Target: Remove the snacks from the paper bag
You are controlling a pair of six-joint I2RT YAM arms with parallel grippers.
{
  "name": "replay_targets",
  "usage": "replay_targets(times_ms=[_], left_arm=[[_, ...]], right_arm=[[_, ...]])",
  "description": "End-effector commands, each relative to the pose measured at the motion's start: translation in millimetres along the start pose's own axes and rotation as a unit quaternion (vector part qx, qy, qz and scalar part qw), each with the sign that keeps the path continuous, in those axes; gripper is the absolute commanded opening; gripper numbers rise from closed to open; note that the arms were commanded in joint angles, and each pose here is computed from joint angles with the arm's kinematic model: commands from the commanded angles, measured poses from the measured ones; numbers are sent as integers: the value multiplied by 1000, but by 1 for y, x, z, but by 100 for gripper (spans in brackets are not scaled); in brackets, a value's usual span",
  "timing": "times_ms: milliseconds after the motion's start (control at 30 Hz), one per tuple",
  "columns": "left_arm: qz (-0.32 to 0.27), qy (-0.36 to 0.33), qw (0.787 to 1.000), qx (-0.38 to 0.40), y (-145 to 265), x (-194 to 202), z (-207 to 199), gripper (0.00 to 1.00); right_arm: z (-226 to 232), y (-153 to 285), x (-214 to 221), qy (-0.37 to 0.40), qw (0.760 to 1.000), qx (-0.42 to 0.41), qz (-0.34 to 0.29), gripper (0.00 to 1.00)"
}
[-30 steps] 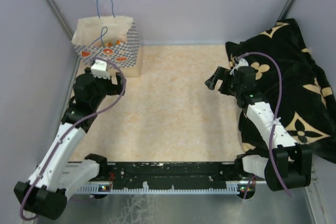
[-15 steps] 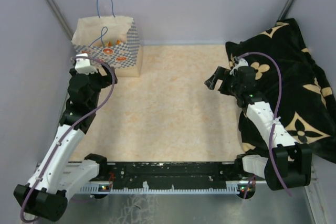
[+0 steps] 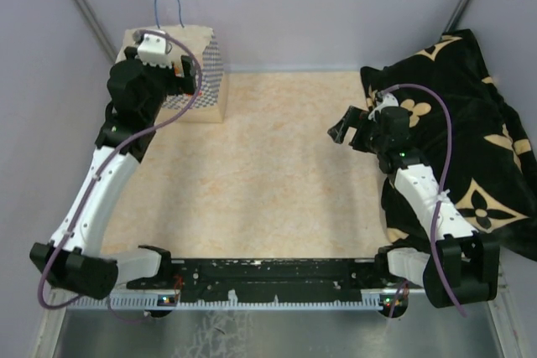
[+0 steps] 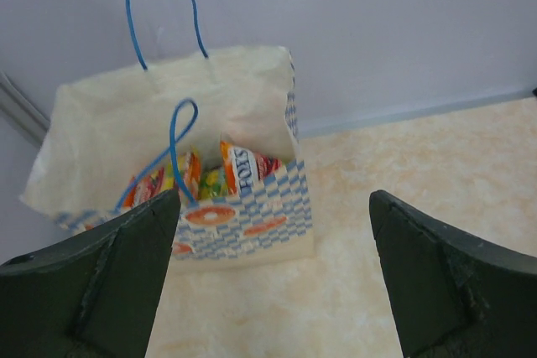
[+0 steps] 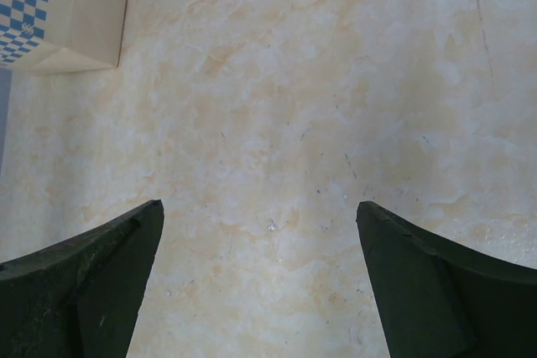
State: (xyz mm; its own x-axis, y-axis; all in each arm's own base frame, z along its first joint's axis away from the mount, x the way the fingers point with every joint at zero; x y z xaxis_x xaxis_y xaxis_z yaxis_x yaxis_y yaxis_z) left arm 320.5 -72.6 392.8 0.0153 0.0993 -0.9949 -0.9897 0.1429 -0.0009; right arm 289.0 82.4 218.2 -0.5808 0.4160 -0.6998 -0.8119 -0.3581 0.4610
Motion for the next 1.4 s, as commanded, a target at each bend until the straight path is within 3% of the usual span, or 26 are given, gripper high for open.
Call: replay_targets(times_ms=[0, 133, 233, 433, 567, 700, 833, 967, 1033, 1367], left_arm=[[100, -95, 990, -11, -30, -5, 11, 100], [161, -142, 974, -68, -57, 2, 25, 100], [189, -155, 967, -66, -72, 13, 28, 99], [195, -132, 968, -86, -97, 30, 50, 99], [171, -76, 976, -112, -109, 34, 71, 68], [134, -51, 981, -133, -112, 31, 78, 48], [65, -3, 992, -106, -106, 18, 68, 1], [0, 29, 1000, -5, -90, 9, 41, 0], [-3, 31, 999, 29, -85, 8, 30, 0], [-6, 59, 996, 61, -35, 4, 9, 0]], right_arm=[[4, 6, -9, 1, 1000, -11, -24, 99], [5, 8, -9, 1, 1000, -12, -25, 99], [6, 9, -9, 0, 1000, -14, -26, 99], [8, 10, -9, -3, 999, -22, -24, 99], [9, 12, -8, -3, 999, -24, -25, 99], [14, 13, -7, 1, 999, -48, -17, 99], [42, 8, -4, 35, 992, -118, 0, 99], [74, -4, -5, 81, 988, -132, 5, 99], [87, -12, -8, 85, 986, -142, 8, 99], [169, -74, -37, 130, 980, -152, 5, 99]])
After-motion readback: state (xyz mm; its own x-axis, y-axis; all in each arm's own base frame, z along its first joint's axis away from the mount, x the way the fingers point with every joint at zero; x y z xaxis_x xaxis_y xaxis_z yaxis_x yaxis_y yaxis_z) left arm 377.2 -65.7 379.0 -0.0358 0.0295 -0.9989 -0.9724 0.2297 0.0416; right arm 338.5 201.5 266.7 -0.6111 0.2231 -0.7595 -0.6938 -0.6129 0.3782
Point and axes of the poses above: each gripper's point midway between its finger pads, its own y axis back along the fingers, its own z axis along the line the jaws close on, x = y × z, the point moved 7 cm from there along y, back along the fingers, and after that the axes turned 3 degrees about -y, right-handed, at the moved point
